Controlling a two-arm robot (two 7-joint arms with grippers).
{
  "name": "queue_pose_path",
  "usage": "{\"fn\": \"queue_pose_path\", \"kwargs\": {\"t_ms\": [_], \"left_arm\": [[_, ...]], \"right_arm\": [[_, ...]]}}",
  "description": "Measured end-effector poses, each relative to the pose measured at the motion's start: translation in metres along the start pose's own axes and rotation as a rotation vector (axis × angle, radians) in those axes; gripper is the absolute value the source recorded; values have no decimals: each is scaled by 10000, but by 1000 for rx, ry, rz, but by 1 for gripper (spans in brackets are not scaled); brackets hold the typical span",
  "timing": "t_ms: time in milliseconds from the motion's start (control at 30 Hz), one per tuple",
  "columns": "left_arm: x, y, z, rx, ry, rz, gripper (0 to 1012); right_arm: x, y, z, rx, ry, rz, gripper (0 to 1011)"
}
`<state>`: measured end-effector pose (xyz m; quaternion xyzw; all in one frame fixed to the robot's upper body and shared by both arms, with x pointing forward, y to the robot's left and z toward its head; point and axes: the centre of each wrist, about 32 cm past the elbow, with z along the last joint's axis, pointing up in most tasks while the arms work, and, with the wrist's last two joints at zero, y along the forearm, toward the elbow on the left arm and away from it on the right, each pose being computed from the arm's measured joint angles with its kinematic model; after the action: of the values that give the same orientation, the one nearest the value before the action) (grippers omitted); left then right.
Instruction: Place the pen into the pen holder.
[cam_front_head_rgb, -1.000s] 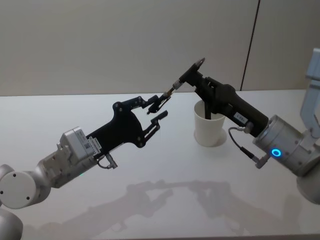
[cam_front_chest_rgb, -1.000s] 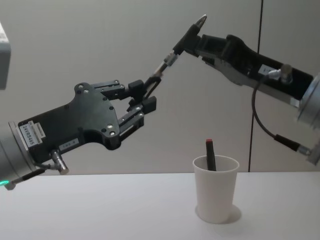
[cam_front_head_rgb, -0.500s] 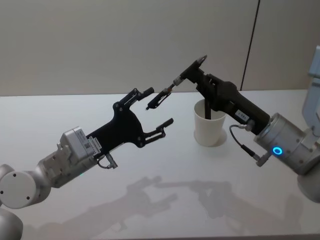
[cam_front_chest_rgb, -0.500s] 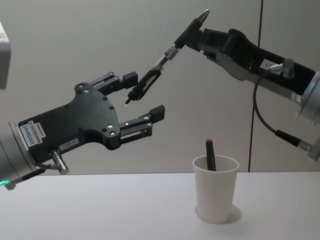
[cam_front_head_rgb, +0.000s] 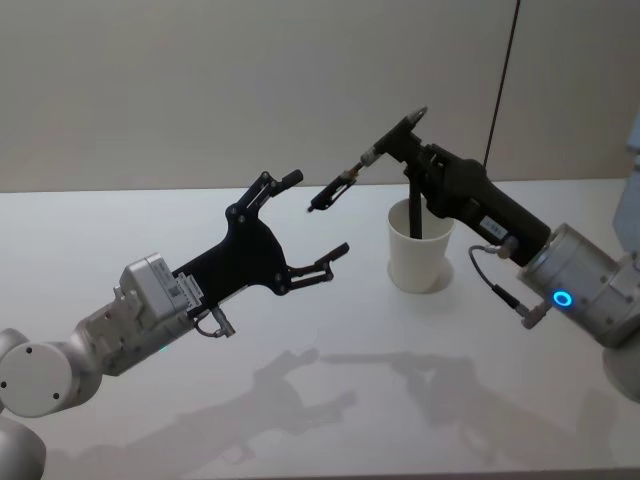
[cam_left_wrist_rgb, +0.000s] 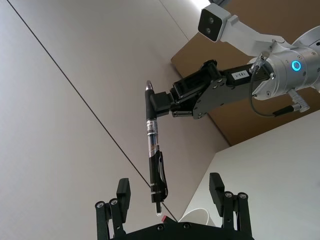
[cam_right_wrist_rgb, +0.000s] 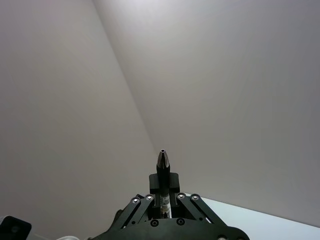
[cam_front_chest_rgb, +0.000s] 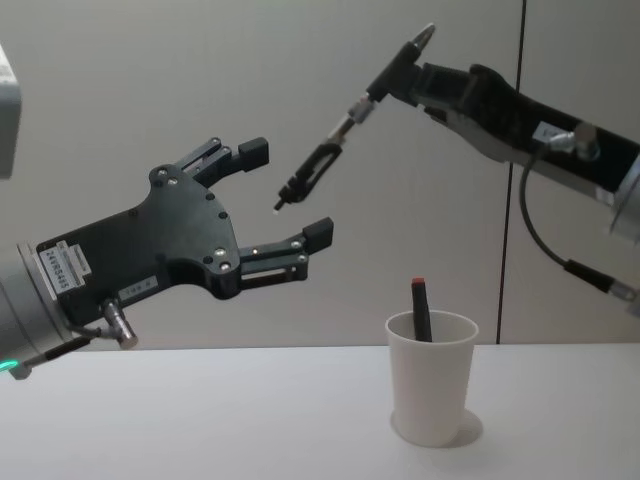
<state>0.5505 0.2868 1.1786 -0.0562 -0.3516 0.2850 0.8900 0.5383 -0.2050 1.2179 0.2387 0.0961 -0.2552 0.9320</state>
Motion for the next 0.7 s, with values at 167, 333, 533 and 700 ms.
{"fn": "queue_pose_path", "kwargs": {"t_ms": [167, 333, 533, 700], "left_arm": [[0, 0, 0, 0, 0, 0, 1000], [0, 0, 0, 0, 0, 0, 1000], [0, 0, 0, 0, 0, 0, 1000], [0, 0, 0, 0, 0, 0, 1000]], "right_arm": [[35, -32, 16, 3, -31, -37, 94], [61, -60, 31, 8, -67, -78, 94], [91, -97, 47, 14, -120, -145, 94], [114, -119, 56, 19, -168, -209, 94]]}}
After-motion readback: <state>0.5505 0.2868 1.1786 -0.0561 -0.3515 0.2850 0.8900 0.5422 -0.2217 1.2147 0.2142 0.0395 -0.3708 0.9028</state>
